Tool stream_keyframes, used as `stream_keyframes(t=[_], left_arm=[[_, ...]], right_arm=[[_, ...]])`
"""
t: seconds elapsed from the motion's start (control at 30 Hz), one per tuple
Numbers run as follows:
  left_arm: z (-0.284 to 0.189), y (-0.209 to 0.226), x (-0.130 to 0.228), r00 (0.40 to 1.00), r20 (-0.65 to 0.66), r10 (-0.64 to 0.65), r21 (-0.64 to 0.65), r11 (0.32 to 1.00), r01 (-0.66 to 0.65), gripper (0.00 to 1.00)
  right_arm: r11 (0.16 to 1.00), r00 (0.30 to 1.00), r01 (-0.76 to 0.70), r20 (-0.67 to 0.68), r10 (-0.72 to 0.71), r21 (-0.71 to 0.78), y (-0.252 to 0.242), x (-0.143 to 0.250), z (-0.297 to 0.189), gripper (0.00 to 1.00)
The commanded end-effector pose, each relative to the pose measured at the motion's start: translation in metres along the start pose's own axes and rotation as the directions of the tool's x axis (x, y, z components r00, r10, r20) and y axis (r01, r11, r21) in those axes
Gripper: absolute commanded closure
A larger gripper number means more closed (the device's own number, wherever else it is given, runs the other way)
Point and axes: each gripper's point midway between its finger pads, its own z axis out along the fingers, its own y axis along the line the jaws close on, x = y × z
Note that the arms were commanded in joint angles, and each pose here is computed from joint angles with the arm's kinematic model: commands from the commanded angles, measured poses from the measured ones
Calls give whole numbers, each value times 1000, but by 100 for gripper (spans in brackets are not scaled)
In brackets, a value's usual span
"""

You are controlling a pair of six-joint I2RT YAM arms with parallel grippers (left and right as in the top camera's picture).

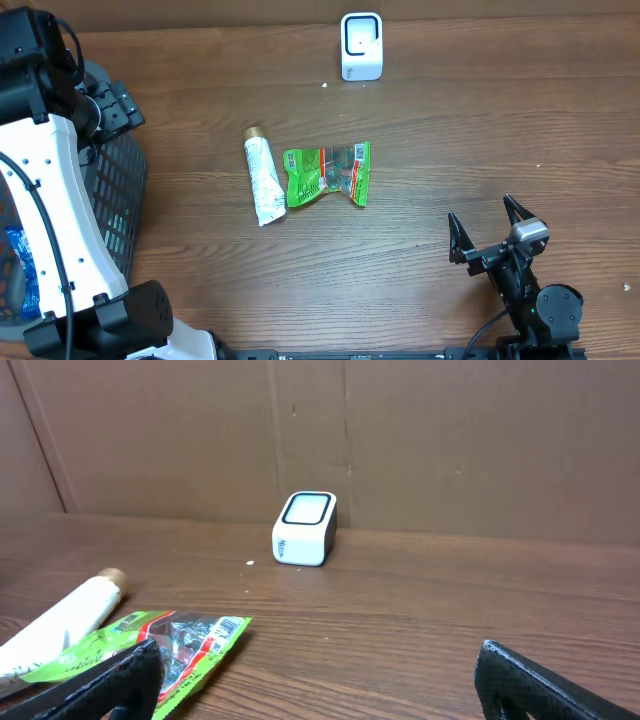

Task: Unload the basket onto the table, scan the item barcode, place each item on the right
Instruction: 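Move the left gripper back over the basket and lower it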

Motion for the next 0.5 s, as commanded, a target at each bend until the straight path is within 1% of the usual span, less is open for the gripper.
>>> stream_keyframes(t=[0.0, 0.33, 0.4, 0.47], left_arm=[[0, -1, -3, 1000, 10, 30, -10, 1000, -30, 13], [12, -8, -3, 999, -22, 47, -12, 999, -47, 12], [13, -8, -5, 999, -13, 46, -15, 999, -46, 9], [13, -1, -9, 999, 3, 34, -45, 998, -34, 7]], right_arm=[[1000, 1000, -2, 3, 2, -2, 0, 2, 0, 0], [1000, 1000, -2, 3, 2, -2, 0, 2, 0, 0], [1000, 1000, -2, 3, 2, -2, 0, 2, 0, 0], [1000, 1000, -2, 3, 2, -2, 0, 2, 0, 0]])
